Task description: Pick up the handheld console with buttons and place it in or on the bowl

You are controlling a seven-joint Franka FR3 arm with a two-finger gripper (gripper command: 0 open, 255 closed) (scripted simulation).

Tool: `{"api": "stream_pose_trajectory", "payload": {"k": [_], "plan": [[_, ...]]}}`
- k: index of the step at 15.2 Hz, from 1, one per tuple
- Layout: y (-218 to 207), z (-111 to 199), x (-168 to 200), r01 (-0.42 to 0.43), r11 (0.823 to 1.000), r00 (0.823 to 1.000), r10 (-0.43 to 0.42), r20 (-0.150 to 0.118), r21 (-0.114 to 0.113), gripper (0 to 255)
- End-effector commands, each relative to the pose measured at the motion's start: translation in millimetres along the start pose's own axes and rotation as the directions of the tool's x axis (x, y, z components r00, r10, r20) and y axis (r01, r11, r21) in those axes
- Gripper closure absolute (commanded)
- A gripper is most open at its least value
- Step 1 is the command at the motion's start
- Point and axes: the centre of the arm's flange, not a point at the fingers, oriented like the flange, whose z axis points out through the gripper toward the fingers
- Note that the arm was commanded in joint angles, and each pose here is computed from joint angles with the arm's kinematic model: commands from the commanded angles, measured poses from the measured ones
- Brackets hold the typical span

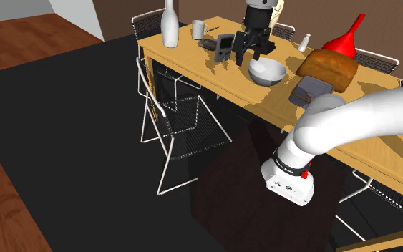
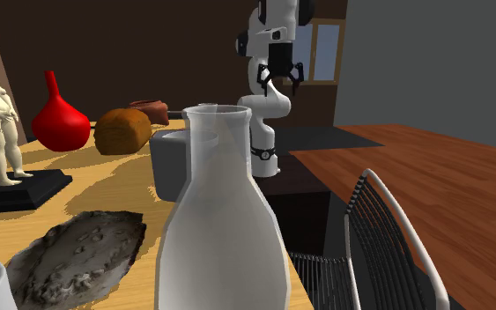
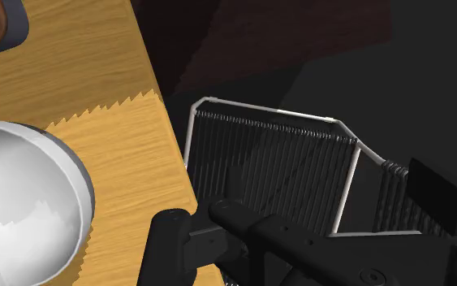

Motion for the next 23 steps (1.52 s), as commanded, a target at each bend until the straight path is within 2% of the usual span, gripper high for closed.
{"api": "stream_pose_trajectory", "payload": {"k": [1, 6, 12, 17, 23], "plan": [[0.0, 0.0, 0.0, 0.000, 1.000, 1.000, 0.000, 0.000, 0.000, 0], [48.6, 5.0, 40.5, 0.120, 0.993, 0.993, -0.120, -0.009, -0.013, 0], [100.1, 9.6, 96.5, 0.262, 0.965, 0.965, -0.263, -0.019, -0.030, 0], [136.5, 12.4, 148.4, 0.376, 0.926, 0.926, -0.377, -0.024, -0.045, 0], [171.5, 14.4, 216.0, 0.505, 0.861, 0.861, -0.507, -0.029, -0.064, 0]]}}
